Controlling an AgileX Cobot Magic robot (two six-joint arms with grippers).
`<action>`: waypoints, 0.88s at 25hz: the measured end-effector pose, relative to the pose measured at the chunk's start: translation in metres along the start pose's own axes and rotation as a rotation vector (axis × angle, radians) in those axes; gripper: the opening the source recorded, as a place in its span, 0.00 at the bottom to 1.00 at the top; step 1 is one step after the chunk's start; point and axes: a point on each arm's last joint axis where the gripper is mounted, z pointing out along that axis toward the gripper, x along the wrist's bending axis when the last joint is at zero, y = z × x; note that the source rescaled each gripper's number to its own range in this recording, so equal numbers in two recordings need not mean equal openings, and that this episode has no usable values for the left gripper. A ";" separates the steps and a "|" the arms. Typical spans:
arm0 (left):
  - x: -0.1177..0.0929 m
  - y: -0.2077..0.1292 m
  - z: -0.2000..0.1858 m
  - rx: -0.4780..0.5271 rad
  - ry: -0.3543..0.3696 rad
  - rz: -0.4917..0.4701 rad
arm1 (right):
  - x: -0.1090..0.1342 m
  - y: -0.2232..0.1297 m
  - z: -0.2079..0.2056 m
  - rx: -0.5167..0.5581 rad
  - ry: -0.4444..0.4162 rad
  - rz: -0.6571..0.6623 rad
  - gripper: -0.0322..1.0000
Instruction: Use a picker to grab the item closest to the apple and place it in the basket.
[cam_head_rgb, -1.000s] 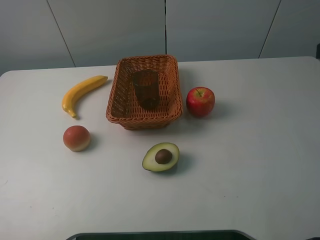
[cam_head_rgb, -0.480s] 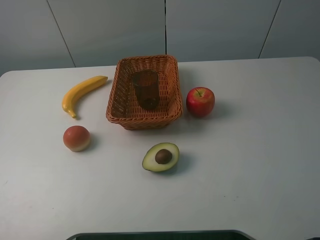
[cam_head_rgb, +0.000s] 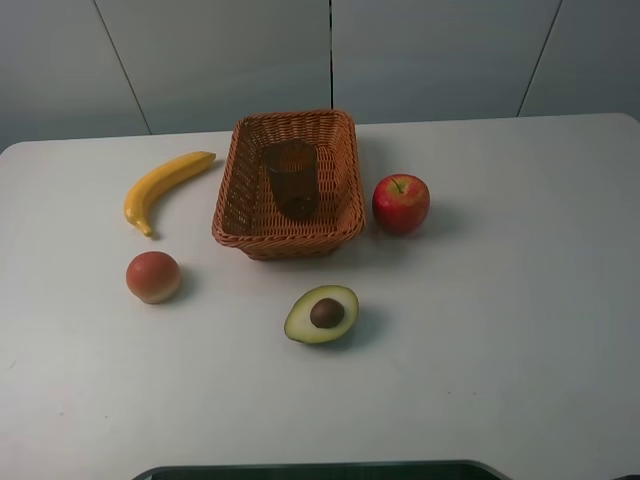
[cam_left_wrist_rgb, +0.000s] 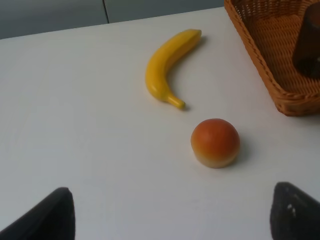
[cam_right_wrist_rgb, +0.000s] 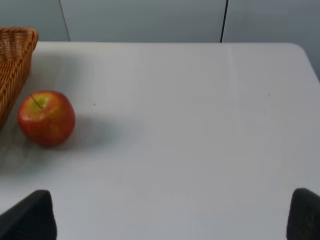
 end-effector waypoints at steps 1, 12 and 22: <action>0.000 0.000 0.000 0.000 0.000 0.000 | 0.000 -0.001 -0.002 -0.015 0.000 0.000 1.00; 0.000 0.000 0.000 0.000 0.000 0.000 | 0.000 -0.015 -0.004 0.012 -0.001 0.001 1.00; 0.000 0.000 0.000 0.000 0.000 0.000 | 0.002 -0.015 -0.004 0.014 0.019 0.011 1.00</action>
